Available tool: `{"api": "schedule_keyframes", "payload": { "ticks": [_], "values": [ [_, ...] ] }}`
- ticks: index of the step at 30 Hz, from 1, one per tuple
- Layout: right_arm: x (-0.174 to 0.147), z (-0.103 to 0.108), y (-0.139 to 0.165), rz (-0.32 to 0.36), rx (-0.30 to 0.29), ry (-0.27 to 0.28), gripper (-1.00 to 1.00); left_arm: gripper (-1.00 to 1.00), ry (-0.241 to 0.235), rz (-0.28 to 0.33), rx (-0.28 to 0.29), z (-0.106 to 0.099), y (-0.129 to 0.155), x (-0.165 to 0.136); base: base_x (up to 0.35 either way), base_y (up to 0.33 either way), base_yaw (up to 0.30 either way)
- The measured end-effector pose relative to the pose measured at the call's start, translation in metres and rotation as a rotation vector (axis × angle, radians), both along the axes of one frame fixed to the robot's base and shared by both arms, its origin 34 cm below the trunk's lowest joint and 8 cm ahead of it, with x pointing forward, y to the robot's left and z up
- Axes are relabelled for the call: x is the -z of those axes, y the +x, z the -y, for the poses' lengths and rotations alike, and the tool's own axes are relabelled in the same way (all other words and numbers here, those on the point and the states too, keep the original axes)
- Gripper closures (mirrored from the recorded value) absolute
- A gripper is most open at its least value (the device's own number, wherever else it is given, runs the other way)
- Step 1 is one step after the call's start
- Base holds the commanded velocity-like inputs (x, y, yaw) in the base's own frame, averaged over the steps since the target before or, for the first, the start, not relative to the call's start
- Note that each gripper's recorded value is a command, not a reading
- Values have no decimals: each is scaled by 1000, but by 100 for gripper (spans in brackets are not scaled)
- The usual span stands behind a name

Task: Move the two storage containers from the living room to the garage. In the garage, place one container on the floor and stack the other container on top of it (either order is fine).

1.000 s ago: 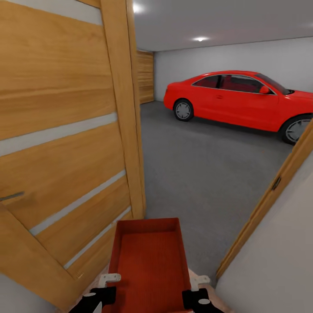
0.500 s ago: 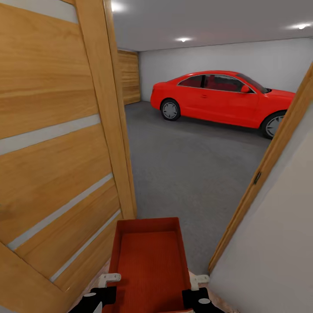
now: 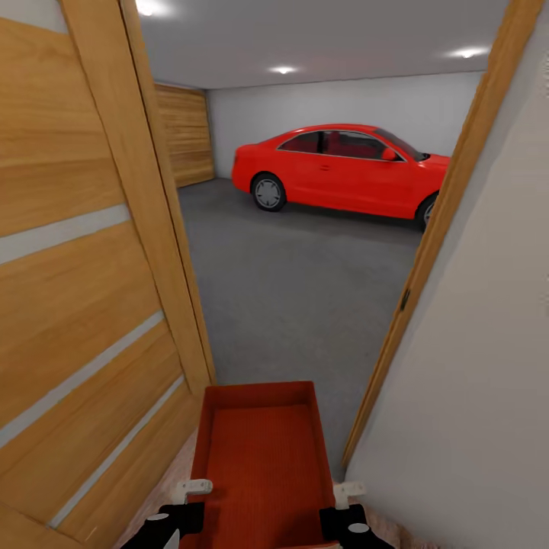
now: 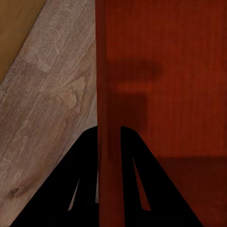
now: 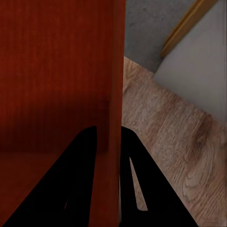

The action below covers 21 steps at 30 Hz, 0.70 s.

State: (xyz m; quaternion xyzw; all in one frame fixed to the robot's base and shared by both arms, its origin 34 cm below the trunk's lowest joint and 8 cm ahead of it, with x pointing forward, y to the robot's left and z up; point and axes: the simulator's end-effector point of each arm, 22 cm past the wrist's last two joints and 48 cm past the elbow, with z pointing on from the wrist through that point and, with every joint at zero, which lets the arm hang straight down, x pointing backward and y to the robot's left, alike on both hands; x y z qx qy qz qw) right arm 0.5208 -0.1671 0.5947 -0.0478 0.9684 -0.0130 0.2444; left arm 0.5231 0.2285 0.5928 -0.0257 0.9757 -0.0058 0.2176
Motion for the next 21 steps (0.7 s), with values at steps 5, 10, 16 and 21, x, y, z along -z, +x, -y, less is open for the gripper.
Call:
{"api": "schedule_keyframes", "payload": {
  "ticks": [5,10,16,21],
  "values": [
    [1,-1,-1,-4,1,1,100,100,1,-4,1,-1,-1,0,50,232,-21],
    [1,-1,-2,-4,2,1,100,100,1,-4,2,-1,-1,0,89,307,-2],
    [1,-1,-1,-3,1,1,100,100,1,-3,2,-1,-1,0,91,303,0],
    [0,0,-1,-2,1,0,100,100,0,-2,1,0,0,0,29,121,-50]
  ]
}}
